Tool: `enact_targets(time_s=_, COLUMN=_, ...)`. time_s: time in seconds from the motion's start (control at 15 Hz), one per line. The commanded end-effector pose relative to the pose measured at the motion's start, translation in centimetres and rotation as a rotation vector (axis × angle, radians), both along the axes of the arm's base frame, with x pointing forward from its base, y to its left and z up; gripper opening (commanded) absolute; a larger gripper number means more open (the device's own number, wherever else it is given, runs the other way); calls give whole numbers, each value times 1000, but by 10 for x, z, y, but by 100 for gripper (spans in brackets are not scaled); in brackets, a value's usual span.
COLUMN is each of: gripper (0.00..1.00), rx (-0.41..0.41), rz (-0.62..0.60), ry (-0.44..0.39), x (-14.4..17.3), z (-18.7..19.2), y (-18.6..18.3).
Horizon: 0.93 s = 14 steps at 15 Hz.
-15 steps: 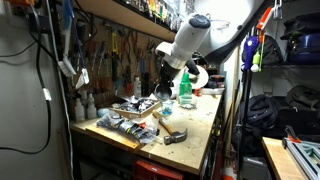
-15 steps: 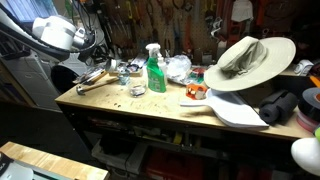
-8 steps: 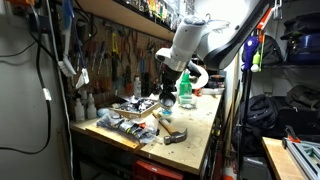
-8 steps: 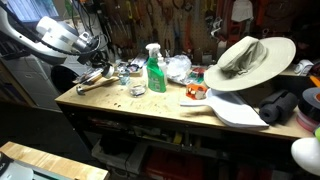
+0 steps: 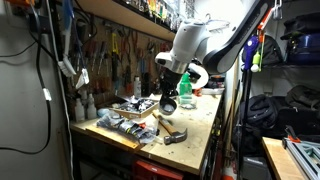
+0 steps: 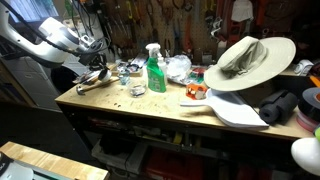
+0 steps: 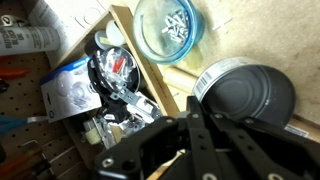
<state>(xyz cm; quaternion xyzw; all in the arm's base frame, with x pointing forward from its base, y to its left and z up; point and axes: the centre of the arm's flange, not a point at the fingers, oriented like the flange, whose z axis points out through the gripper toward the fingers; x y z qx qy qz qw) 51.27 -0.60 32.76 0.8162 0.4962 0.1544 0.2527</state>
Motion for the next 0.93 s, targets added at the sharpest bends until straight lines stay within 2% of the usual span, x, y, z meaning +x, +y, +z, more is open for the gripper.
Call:
enact_targets(time_s=0.0, gripper=1, rx=36, rz=91, ry=57, x=-8, z=-8, y=-4)
enact_targets(time_s=0.87, gripper=1, rx=57, rz=279, ry=150, x=-33, z=-34, y=-27)
